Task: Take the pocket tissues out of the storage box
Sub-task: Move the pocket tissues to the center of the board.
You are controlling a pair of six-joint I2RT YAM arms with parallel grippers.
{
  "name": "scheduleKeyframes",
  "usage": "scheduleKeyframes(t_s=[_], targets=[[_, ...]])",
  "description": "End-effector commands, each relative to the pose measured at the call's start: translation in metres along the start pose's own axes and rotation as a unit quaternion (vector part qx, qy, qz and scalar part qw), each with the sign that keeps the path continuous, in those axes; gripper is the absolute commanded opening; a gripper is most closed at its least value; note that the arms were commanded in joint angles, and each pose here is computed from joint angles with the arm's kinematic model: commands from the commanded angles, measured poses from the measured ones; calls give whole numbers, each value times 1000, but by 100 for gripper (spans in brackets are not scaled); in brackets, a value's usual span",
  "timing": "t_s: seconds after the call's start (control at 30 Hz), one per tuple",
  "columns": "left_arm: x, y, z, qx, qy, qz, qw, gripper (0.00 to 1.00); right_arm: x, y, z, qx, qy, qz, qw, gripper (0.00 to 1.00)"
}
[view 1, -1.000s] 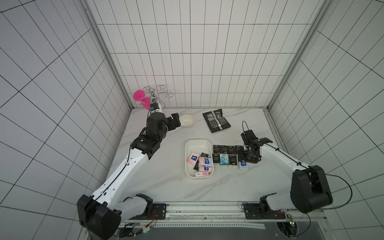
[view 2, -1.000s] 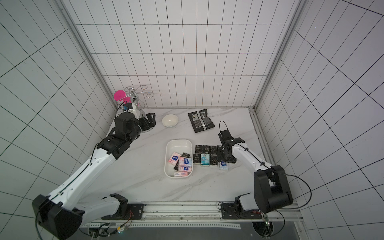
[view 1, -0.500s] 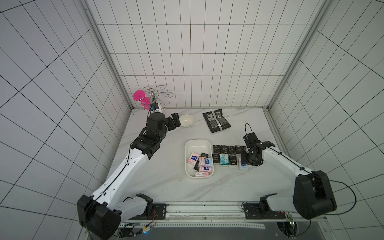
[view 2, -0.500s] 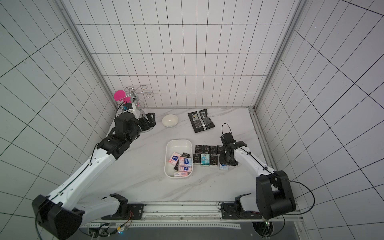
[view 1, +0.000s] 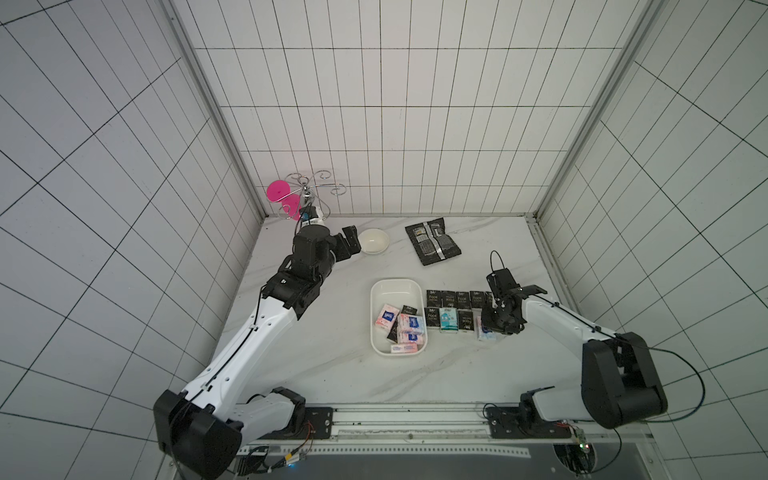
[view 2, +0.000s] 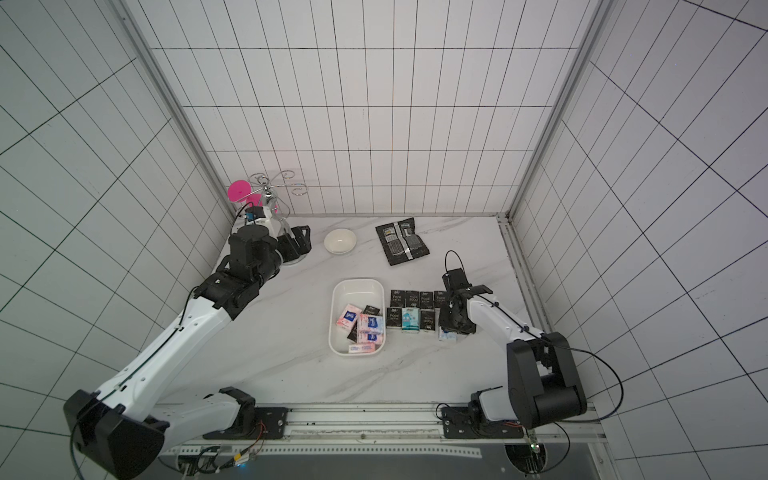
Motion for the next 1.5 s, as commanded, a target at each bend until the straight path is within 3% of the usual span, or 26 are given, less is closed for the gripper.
scheduleKeyframes(t_s=[0.0,0.4,1.07,1.47], targets=[[-1,-1,1,1,-2,-6,1000,98,9,3,-2,10,-4,10,1000,33],[-1,-1,1,1,-5,-7,1000,99,14,-8,2,8,-7,0,1000,29],[1,0,1,3,-7,-5,1000,99,12,-23,4,-3,-1,-3,1000,33],[-2,-2,1,1,-6,-9,1000,99,-26,-31,2,-6,8,-44,999,39]])
Point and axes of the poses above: each gripper's point midway between its finger pads, its own x axis out along the fingers, its own z axis along the line the jaws close on, y = z × x, the point moved 9 cm from there along -x, back along the fingers, and after that the axes turned 3 degrees about -x, right-handed, at the moved point
